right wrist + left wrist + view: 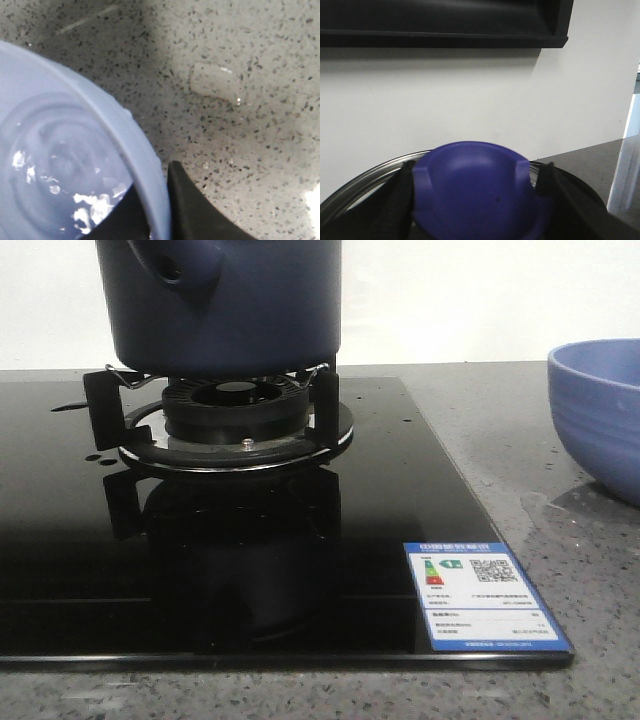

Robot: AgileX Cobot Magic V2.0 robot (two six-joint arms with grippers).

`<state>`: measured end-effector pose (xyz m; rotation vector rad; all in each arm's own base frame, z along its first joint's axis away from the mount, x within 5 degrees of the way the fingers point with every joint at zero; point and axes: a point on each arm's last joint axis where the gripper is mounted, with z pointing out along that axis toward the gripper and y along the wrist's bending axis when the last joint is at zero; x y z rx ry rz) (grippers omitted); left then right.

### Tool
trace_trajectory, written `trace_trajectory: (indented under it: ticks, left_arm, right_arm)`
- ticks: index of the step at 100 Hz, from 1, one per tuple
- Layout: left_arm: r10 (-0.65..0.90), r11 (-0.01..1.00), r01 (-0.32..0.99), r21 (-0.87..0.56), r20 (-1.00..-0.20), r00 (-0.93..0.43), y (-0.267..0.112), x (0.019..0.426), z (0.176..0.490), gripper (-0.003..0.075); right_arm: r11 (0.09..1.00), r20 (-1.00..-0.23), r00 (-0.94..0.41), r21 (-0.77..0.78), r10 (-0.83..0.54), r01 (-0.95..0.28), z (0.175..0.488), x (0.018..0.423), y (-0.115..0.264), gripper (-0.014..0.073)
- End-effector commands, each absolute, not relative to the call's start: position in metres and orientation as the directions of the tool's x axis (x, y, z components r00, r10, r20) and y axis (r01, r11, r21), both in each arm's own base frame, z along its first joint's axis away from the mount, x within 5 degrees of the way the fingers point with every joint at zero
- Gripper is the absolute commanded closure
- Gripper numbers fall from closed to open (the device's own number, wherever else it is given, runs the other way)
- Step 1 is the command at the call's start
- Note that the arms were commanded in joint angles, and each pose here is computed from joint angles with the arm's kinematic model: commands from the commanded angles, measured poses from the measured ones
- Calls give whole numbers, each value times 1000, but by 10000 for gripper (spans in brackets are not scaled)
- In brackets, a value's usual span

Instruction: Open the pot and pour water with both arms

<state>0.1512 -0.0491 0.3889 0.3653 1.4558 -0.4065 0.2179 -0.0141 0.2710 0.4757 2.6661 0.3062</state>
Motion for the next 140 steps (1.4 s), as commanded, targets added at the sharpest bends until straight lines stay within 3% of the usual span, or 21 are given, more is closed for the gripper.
trace_trajectory:
  ticks: [1,16,42,56,84,103,140]
  left_arm:
    - [-110,866,498,-42,-988,108,-50,146,405,479]
    - [-118,866,497,-49,-987,108,-50,146,405,479]
    - [-119,866,497,-49,-987,111,-50,146,406,479]
    - [-119,867,495,-49,-987,111,-50,146,406,479]
    - [-122,867,495,-51,-986,111,-50,146,406,479]
    - [-122,867,495,-51,-986,111,-50,146,406,479]
    - [-122,866,498,-51,-986,111,-50,146,406,479]
  right_arm:
    - [921,-436,-823,302,363,246,290,223,-15,664]
    - [924,-473,-811,325,344,202,315,228,-13,664]
    - [946,-585,-777,321,231,39,388,243,7,652]
    - [946,-664,-726,319,181,-56,427,256,21,652]
    - [921,-731,-681,294,44,-256,481,295,67,652]
    - [912,-793,-606,197,-68,-360,498,318,108,652]
    - [925,-857,-466,-30,-219,-380,485,352,159,652]
